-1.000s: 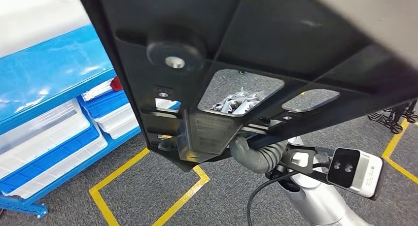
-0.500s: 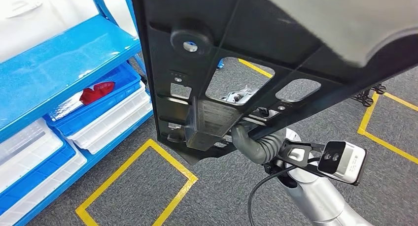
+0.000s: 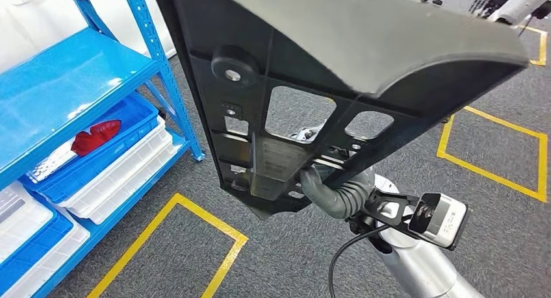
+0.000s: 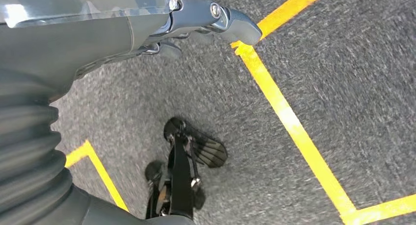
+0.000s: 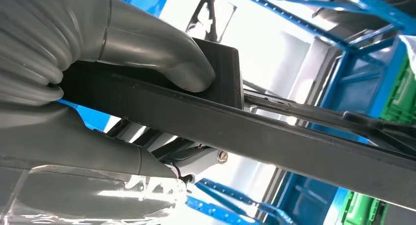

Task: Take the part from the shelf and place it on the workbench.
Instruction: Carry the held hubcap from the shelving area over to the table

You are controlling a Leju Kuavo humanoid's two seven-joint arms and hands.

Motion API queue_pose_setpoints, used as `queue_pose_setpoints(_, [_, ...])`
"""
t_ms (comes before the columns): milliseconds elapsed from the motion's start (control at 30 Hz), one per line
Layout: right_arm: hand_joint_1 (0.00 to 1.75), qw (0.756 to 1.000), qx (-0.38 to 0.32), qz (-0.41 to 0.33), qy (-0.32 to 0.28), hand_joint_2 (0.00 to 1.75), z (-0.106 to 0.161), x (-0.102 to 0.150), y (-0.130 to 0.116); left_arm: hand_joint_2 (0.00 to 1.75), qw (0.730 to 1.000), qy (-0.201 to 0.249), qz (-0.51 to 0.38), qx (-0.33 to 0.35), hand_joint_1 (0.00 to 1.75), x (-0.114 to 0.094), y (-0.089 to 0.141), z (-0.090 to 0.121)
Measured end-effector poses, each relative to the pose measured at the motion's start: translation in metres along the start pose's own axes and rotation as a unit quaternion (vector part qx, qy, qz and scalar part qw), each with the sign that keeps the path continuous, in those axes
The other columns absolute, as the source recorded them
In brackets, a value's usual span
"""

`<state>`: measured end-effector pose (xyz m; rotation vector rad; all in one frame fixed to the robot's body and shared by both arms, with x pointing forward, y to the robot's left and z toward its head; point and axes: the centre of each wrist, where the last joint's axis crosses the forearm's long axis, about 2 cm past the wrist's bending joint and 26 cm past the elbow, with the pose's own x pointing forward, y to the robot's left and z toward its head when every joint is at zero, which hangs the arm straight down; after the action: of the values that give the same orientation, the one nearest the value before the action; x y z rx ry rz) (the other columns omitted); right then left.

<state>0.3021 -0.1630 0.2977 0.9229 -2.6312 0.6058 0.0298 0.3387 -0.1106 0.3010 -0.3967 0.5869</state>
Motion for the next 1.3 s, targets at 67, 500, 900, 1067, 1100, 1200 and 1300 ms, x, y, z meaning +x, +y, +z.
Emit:
queue_pose_setpoints(67, [1.75,1.000,0.001,-0.002,0.003,1.75,0.001,-0.001,0.001,1.75,1.000,0.001,-0.001,-0.002,0.00,-0.001,-0.001,0.000])
queue_pose_setpoints(500, [1.75,1.000,0.001,-0.004,-0.003,1.75,0.002,-0.003,0.000,1.75,1.000,0.030,-0.007,0.005,0.00,-0.005,-0.009,0.003])
queue_pose_setpoints(900, [1.75,1.000,-0.003,-0.007,0.003,1.75,0.010,-0.006,0.002,1.75,1.000,0.025,-0.002,0.006,0.00,-0.007,-0.009,0.004])
queue_pose_setpoints(1067, [1.75,1.000,-0.006,-0.007,0.007,1.75,0.014,-0.007,0.000,1.75,1.000,0.025,-0.007,0.004,0.00,-0.008,-0.008,0.004])
queue_pose_setpoints(1100, [1.75,1.000,-0.007,-0.008,0.009,1.75,0.015,-0.007,0.000,1.75,1.000,0.025,-0.008,0.004,0.00,-0.008,-0.008,0.004])
queue_pose_setpoints(1200, [1.75,1.000,-0.007,-0.010,0.010,1.75,0.016,-0.007,-0.002,1.75,1.000,0.025,-0.011,0.003,0.00,-0.007,-0.008,0.004])
queue_pose_setpoints(1300, [1.75,1.000,-0.010,-0.008,0.009,1.75,0.015,-0.007,-0.004,1.75,1.000,0.026,-0.011,0.001,0.00,-0.006,-0.009,0.004])
